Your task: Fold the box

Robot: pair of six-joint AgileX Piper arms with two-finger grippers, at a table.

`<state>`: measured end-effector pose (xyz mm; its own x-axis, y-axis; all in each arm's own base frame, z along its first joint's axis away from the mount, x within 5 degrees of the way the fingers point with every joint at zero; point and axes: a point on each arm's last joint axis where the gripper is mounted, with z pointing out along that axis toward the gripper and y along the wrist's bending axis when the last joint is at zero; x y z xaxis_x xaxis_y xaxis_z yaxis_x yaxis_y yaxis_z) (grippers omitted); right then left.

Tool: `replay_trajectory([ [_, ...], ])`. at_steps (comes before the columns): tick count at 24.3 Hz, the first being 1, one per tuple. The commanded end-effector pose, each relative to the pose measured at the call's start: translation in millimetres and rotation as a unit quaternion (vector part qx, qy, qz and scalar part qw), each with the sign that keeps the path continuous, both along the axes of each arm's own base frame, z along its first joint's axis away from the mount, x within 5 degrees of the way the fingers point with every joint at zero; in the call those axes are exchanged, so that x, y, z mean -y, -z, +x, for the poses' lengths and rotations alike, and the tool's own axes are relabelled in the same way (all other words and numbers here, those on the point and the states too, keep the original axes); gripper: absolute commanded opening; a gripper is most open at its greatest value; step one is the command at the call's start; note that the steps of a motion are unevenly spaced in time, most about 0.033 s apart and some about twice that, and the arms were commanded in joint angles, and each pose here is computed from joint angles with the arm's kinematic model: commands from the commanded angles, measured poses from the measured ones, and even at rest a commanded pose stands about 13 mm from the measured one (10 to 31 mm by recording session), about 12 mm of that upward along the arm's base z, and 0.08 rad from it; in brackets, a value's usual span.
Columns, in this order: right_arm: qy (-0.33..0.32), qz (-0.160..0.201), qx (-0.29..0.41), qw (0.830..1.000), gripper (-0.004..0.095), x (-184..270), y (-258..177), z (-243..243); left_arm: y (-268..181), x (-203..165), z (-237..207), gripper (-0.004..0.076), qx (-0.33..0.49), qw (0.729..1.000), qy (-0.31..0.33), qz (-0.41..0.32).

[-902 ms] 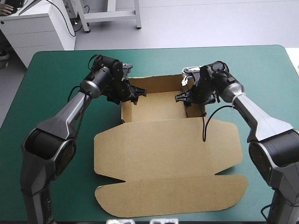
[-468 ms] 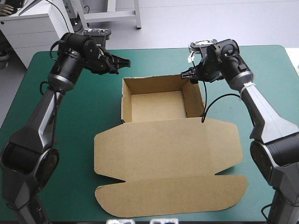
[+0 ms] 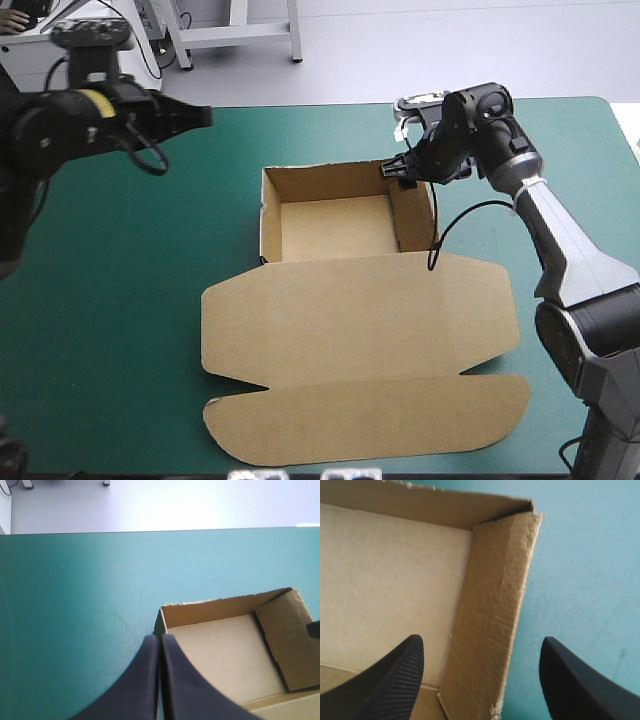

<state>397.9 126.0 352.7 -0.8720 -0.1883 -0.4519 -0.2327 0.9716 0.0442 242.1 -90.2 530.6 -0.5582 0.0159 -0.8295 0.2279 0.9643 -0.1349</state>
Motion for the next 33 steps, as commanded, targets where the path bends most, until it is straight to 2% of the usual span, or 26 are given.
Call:
replay_trajectory([
  [1,-0.005,-0.005,0.001,1.000,0.0613,6.8,-8.2,-13.2,-16.7,-21.4,-58.2,-0.0008,0.024,1.000,0.005,-0.010],
  [11,-0.006,-0.021,-0.069,0.997,0.0613,6.6,47.1,-15.8,37.2,-49.0,-129.7,-0.0008,0.008,0.998,0.044,0.053],
  [15,-0.005,-0.021,-0.082,0.996,0.0613,6.5,60.9,-17.2,66.4,-56.8,-155.1,-0.0008,0.027,0.998,0.051,0.039],
  [19,-0.005,0.000,-0.075,0.997,0.0611,3.1,60.1,-15.9,94.5,-61.1,-174.3,-0.0008,0.053,0.997,0.060,0.013],
  [24,-0.004,0.005,-0.074,0.997,0.0596,2.3,59.9,-15.8,179.6,-65.9,-192.3,-0.0008,0.032,0.998,0.060,-0.004],
  [26,-0.005,0.004,-0.077,0.997,0.0539,2.4,60.1,-16.3,209.9,-66.7,-199.4,-0.0008,0.023,0.998,0.064,-0.014],
  [28,-0.017,-0.005,-0.090,0.996,0.0424,2.6,63.4,-17.3,229.9,-67.3,-206.5,-0.0008,0.021,0.997,0.069,-0.029],
  [29,-0.025,-0.015,-0.102,0.994,0.0300,3.0,68.9,-16.7,238.3,-67.7,-211.9,-0.0008,0.026,0.996,0.073,-0.043],
  [30,-0.028,-0.021,-0.107,0.994,0.0239,3.3,71.4,-16.1,240.4,-68.0,-214.2,-0.0008,0.029,0.996,0.074,-0.047],
  [31,-0.030,-0.028,-0.111,0.993,0.0109,4.1,73.7,-15.5,238.8,-69.5,-218.3,-0.0008,0.046,0.995,0.074,-0.054],
  [33,-0.031,-0.032,-0.111,0.993,-0.0018,4.6,73.3,-15.5,237.9,-71.4,-222.3,-0.0008,0.061,0.994,0.075,-0.056],
])
